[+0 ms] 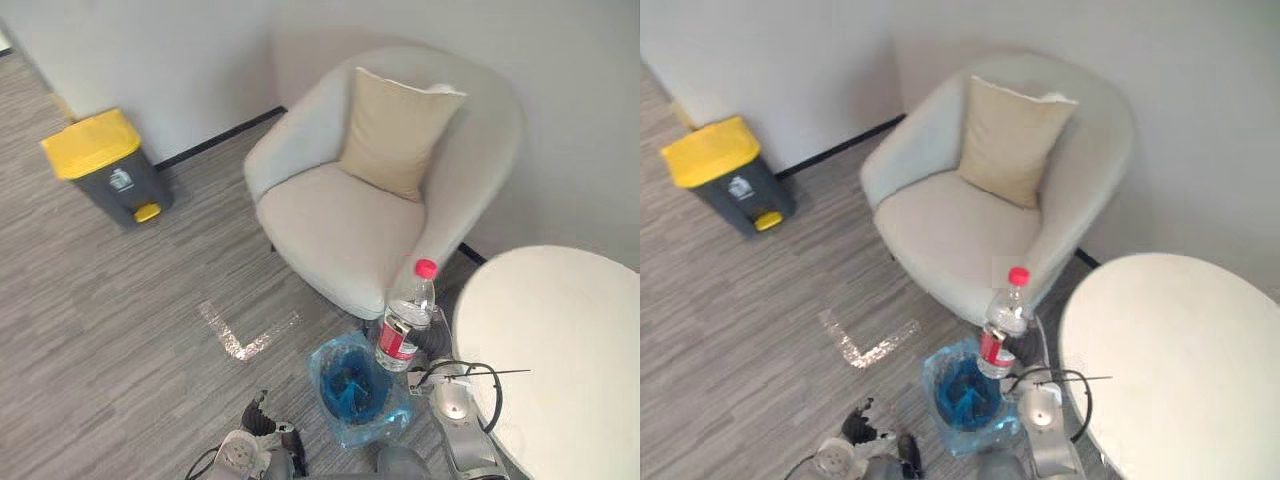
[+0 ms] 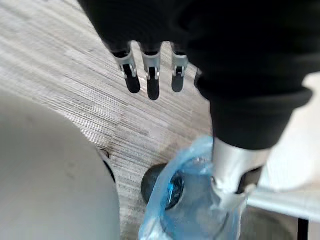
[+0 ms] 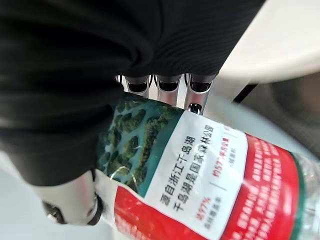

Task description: Gather rubbish on tea table into small bin, then transfer packed bag to large trash can.

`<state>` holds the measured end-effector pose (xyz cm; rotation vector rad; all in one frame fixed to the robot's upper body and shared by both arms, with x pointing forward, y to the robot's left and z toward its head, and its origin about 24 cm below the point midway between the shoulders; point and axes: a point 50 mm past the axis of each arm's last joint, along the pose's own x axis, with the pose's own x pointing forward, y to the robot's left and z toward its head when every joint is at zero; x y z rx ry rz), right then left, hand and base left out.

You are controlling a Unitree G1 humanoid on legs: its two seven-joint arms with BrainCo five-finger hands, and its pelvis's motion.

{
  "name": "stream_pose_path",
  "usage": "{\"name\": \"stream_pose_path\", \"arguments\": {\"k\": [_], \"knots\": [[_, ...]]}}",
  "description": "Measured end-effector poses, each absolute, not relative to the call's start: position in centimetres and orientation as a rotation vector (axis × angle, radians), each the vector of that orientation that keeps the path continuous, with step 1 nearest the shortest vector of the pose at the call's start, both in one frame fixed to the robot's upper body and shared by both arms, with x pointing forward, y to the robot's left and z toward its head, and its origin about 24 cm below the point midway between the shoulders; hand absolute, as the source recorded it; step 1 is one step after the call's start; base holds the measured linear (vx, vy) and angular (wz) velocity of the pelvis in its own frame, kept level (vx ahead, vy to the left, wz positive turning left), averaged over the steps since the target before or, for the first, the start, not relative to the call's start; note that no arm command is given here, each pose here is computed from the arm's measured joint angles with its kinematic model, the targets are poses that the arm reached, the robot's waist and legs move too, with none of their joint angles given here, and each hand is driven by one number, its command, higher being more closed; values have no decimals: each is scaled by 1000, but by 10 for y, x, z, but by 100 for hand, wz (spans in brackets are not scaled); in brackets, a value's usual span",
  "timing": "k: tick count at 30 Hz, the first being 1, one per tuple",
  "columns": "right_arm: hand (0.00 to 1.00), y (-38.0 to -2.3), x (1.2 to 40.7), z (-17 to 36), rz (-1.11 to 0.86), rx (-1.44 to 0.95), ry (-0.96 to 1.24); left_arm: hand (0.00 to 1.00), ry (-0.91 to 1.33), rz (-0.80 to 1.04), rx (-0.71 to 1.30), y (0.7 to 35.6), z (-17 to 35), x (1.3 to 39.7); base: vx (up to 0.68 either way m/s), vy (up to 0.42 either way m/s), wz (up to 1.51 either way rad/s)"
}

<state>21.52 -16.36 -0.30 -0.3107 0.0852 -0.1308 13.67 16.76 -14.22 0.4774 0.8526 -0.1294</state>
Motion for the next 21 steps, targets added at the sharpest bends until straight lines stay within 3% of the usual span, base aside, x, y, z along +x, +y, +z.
{"name": "stream_pose_path", "arguments": {"k": [7,21], "knots": [[100,-171,216,-2,-103,-404,74,0,839,-141,475,163,-141,139,-131,-6,-50],[100,-144,253,74,-23,-428,-277,0,570,-69,352,140,-98,207,-175,13,-1]]}}
